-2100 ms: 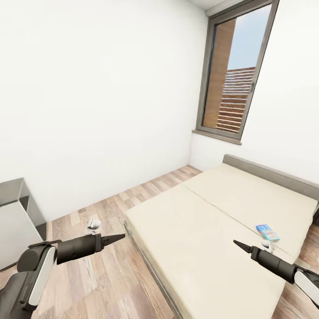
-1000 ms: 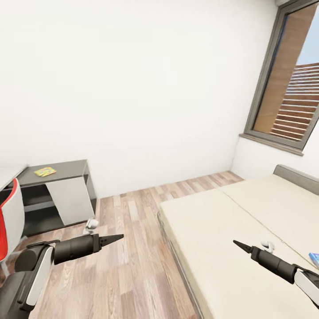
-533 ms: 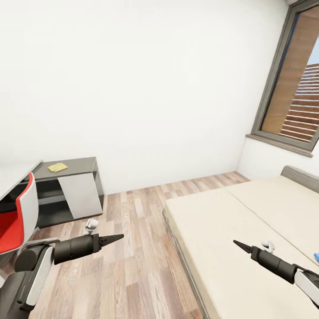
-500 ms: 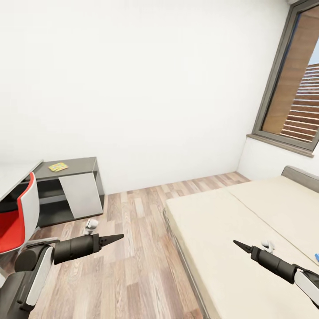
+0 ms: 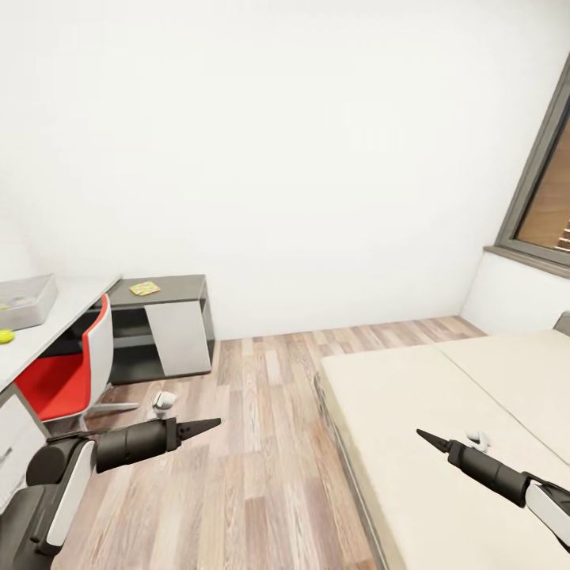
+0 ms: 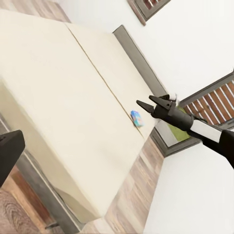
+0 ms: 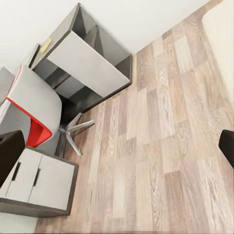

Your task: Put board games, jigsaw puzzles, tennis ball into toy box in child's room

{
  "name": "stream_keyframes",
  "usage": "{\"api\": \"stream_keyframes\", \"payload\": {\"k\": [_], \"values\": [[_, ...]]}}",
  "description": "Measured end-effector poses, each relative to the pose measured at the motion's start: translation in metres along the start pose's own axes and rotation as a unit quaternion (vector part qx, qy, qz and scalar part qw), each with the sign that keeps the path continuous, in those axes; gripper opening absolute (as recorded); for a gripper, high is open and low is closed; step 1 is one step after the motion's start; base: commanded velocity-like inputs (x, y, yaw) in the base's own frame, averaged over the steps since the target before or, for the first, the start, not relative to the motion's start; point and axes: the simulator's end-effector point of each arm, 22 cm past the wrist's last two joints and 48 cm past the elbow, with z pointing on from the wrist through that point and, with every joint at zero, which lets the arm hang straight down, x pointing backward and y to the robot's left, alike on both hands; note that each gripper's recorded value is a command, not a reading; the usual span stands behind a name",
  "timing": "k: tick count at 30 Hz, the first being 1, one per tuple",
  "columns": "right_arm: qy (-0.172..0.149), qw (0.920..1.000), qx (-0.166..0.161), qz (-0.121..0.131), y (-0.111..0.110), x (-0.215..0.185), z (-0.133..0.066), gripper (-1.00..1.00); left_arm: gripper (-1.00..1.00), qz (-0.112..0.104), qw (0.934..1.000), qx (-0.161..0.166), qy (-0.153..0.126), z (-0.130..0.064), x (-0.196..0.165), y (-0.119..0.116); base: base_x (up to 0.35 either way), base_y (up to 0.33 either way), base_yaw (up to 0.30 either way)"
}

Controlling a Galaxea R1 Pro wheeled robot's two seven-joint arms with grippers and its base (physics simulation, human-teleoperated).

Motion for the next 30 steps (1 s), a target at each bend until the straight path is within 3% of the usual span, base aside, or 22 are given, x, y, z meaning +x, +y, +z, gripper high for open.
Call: {"api": "stream_keyframes", "payload": {"k": [9, 30], "values": [[0.0, 1.0, 0.0, 0.0, -0.0004, 0.0, -0.0003, 1.0, 1.0, 0.0, 1.0, 0.0, 0.0, 0.0001, 0.0, 0.0, -0.114, -0.021, 0.221], [-0.007, 1.0, 0.003, -0.003, -0.0017, -0.0012, -0.0002, 1.0, 1.0, 0.0, 1.0, 0.001, 0.0, 0.0002, 0.0, -0.0004, -0.042, -0.001, 0.01]]}}
